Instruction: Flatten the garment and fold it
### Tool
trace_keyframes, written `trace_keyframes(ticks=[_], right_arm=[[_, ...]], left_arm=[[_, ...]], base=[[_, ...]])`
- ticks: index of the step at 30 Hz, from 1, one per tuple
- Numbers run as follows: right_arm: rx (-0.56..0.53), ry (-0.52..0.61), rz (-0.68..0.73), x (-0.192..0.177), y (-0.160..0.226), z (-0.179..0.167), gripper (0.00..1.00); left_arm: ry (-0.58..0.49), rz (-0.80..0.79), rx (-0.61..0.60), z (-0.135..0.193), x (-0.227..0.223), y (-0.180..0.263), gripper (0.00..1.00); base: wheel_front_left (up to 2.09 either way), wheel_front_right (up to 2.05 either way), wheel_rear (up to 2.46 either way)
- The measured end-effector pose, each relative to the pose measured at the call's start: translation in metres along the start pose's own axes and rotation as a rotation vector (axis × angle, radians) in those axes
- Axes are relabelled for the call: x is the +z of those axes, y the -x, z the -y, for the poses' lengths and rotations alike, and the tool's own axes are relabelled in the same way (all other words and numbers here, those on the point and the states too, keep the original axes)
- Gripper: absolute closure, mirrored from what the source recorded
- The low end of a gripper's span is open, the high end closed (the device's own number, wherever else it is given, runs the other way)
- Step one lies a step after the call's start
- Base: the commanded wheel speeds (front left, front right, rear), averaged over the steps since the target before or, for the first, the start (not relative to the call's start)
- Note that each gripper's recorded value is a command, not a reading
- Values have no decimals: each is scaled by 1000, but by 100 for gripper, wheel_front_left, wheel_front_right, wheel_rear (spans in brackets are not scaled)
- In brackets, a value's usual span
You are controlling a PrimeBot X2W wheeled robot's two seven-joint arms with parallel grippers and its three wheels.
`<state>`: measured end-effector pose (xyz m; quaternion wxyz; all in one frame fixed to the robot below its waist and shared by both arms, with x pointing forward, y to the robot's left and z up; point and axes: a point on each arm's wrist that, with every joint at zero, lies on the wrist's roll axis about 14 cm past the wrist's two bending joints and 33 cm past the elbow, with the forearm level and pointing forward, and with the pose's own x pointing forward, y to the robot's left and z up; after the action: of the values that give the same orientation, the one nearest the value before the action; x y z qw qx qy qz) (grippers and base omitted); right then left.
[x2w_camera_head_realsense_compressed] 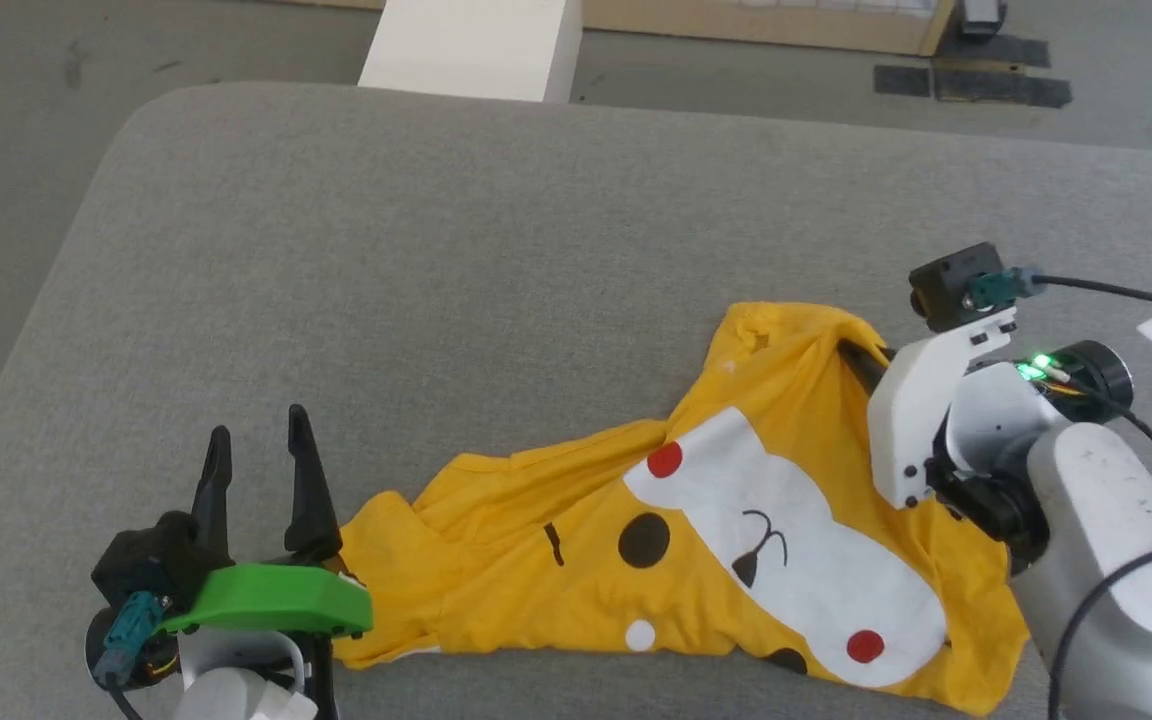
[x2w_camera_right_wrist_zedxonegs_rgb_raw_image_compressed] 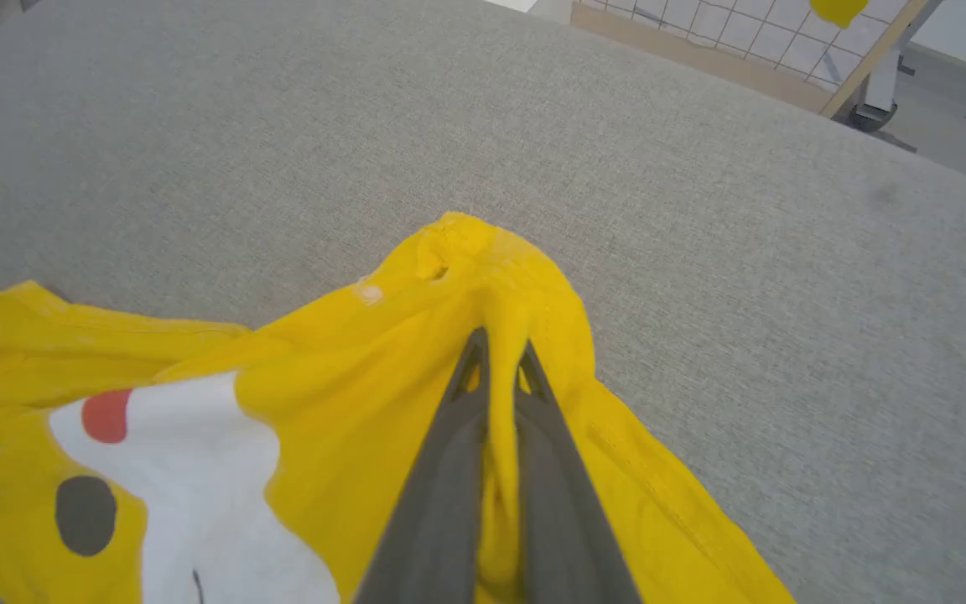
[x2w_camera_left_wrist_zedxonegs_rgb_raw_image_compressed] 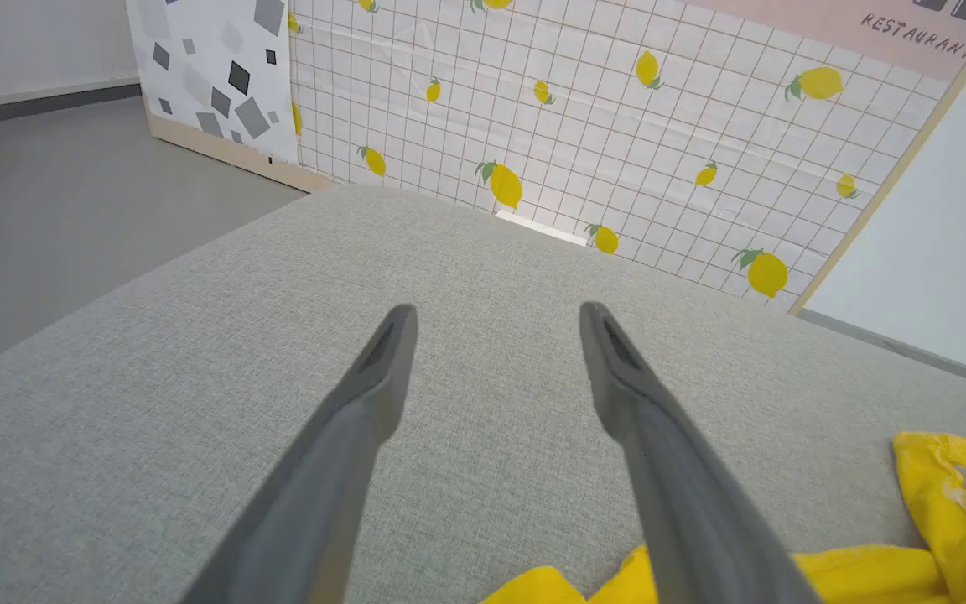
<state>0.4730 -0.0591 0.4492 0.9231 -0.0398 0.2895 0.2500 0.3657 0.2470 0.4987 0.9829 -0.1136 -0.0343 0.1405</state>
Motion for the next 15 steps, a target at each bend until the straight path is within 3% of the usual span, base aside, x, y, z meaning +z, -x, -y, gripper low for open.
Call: trace_keyframes(ticks=[5,6,7,11,15], right_arm=[[143,-2,-91,-24,38,-32,100],[189,-12,-148,-39,50,-42,100],[289,-56,-326,-83,88,-60,100],[317,-131,-633,-158,144,-62,100],[338,-212,-806,-201,182,-75,100]], left_arm=[[10,3,-35,10,1,-1,0],[12,4,-42,13,1,-1,0],[18,4,-67,20,1,-2,0],[26,8,-91,27,2,-2,0],[32,3,-113,34,0,-2,0]], base=[[0,0,0],[0,0,0],[0,0,0],[0,0,0],[0,0,0]])
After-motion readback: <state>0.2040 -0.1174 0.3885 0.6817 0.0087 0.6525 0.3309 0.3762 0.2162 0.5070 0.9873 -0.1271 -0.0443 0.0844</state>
